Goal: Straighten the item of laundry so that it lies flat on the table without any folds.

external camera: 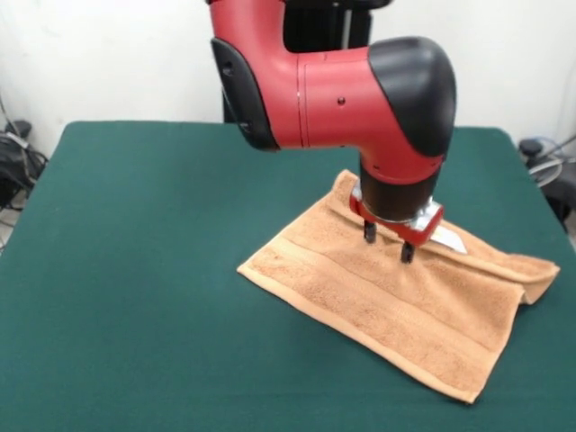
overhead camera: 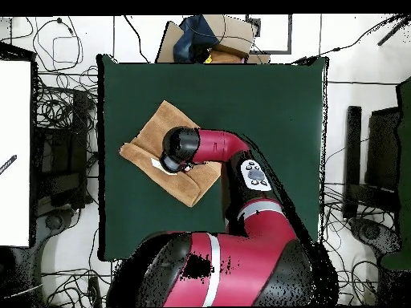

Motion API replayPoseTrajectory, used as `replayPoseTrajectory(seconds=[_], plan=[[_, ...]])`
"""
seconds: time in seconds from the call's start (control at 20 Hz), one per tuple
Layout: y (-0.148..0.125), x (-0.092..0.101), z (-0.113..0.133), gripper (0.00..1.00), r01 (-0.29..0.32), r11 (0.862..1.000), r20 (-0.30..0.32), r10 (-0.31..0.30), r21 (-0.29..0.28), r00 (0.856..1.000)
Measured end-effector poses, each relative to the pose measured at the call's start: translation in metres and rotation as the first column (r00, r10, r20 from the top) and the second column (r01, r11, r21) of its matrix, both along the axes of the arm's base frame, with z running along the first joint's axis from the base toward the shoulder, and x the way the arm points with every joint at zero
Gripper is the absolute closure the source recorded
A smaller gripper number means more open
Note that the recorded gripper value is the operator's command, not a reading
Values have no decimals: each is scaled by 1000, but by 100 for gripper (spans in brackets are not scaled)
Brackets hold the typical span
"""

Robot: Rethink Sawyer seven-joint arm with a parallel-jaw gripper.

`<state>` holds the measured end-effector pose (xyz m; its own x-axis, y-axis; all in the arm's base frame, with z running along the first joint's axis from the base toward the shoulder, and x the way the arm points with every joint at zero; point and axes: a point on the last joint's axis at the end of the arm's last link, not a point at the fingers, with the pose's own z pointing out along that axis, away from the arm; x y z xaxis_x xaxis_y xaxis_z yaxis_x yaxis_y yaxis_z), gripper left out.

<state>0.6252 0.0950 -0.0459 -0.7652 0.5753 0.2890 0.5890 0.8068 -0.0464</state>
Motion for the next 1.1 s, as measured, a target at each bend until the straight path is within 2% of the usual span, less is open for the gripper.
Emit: replayPoseTrajectory(seconds=[0.25,0.3,0.4,0.5,0.6,0.8,0.95,1.05,1.1], plan=[[13,-1,8,0,51,998,-66,-49,22,997],[25,0,14,0,91,995,-101,-87,38,991],[34,1,19,0,127,991,-126,-121,46,985],[54,0,30,0,207,977,-175,-196,47,965],[66,-1,35,0,256,966,-201,-244,37,949],[103,-2,51,0,429,903,-257,-422,-34,869],[117,-3,56,0,503,862,-271,-501,-70,822],[128,-6,61,0,574,810,-280,-581,-117,764],[133,-8,64,0,610,778,-280,-624,-147,729]])
